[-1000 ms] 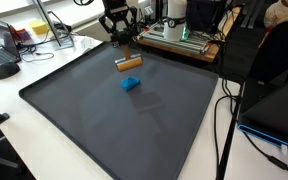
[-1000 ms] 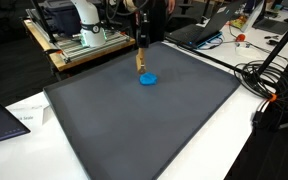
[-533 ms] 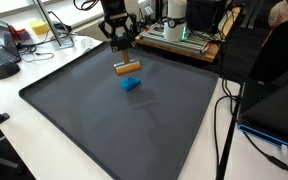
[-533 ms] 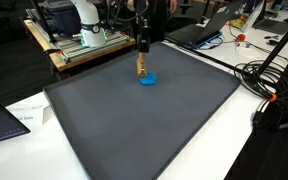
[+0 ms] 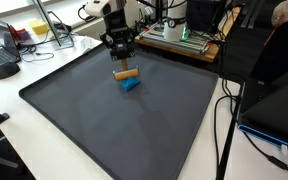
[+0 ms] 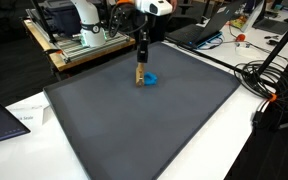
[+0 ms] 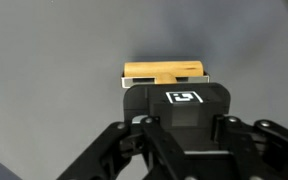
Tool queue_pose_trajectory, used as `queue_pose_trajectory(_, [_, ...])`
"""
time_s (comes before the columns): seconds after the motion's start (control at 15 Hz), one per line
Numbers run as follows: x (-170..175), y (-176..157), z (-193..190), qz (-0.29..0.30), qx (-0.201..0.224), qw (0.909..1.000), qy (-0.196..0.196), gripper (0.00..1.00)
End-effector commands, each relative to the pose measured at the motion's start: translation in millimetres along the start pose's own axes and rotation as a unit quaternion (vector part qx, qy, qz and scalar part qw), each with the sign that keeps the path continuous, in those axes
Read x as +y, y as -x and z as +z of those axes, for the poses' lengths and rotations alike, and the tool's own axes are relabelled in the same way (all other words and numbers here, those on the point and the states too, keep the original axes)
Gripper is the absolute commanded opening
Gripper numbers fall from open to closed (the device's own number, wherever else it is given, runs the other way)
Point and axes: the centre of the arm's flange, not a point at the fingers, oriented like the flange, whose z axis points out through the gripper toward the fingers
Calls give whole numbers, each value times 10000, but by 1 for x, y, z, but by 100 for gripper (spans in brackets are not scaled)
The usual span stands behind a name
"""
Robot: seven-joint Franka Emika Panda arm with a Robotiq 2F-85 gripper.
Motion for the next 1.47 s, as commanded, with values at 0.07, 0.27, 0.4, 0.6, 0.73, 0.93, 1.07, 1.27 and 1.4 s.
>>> queue_pose_trajectory(0.07, [-6,0,-1,69,75,9999,132,22])
queue_pose_trajectory(0.27, [-8,-6,-5,8,118,9998,179,22])
queue_pose_trajectory(0.4, [-10,-11,-7,-60,133,9997,197,22])
queue_pose_trajectory(0.6, [-11,-15,-2,-131,119,9997,179,22])
queue_pose_trajectory(0.73, [-12,-17,3,-176,119,9997,128,22])
queue_pose_trajectory(0.93, [-13,-23,6,-286,239,9992,151,22])
queue_pose_trajectory(1.07, [-14,-29,6,-349,309,9987,189,22])
queue_pose_trajectory(1.27, [-15,-33,9,-463,362,9981,157,22])
queue_pose_trajectory(1.4, [-14,-35,14,-525,410,9977,121,22])
